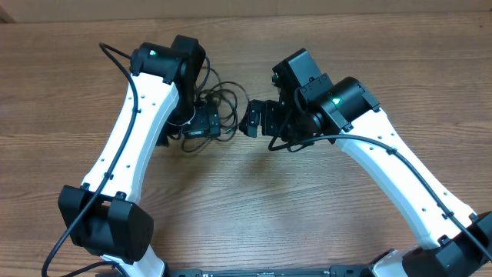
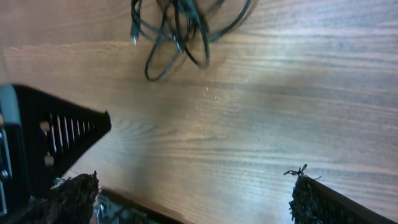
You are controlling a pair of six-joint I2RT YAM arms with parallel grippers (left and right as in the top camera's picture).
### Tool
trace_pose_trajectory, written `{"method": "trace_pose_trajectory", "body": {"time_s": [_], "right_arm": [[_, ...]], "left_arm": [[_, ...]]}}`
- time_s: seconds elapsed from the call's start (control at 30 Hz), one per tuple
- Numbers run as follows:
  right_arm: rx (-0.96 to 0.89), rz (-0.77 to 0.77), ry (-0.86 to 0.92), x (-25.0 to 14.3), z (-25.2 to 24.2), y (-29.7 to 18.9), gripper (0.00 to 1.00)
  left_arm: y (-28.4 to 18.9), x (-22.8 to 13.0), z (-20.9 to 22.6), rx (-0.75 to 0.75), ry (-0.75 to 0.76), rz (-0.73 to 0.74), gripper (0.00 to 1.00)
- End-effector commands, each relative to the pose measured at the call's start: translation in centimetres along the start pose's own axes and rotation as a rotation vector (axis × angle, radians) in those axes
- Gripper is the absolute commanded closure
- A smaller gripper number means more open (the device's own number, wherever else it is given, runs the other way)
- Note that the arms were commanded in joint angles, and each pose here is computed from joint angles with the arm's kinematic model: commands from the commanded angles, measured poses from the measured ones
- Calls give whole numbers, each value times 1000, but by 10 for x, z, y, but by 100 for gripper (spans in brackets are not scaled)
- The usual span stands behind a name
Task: Untangle cables
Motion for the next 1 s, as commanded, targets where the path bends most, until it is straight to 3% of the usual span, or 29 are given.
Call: {"method": "trace_pose_trajectory", "body": {"time_s": [0.0, 0.17, 0.43, 0.63, 0.8, 0.97], "right_arm": [[16, 17, -19, -3, 2, 0, 0], [18, -5, -24, 1, 3, 1, 0], [3, -34, -28, 8, 2, 3, 0], [1, -32, -27, 9, 1, 4, 0], [1, -32, -27, 9, 1, 5, 0], [2, -33, -27, 9, 2, 5, 0]], "left_arm": [[0, -1, -3, -20, 3, 7, 0], [0, 5, -2, -10, 2, -23, 0], [6, 35, -1, 13, -120, -153, 1], [29, 60, -4, -28, -195, -227, 21], [47, 76, -1, -69, -350, -268, 25], [64, 92, -8, -115, -396, -326, 24]]}}
Point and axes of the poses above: each gripper's point midway between its finger pads, its own y axis out along the fingers, its own z axis along the line the jaws close on, x = y × z, the point moved 1 cm from there along -y, back along the fingers, and after that the axes turned 1 degree about y, right-handed, at the moved point
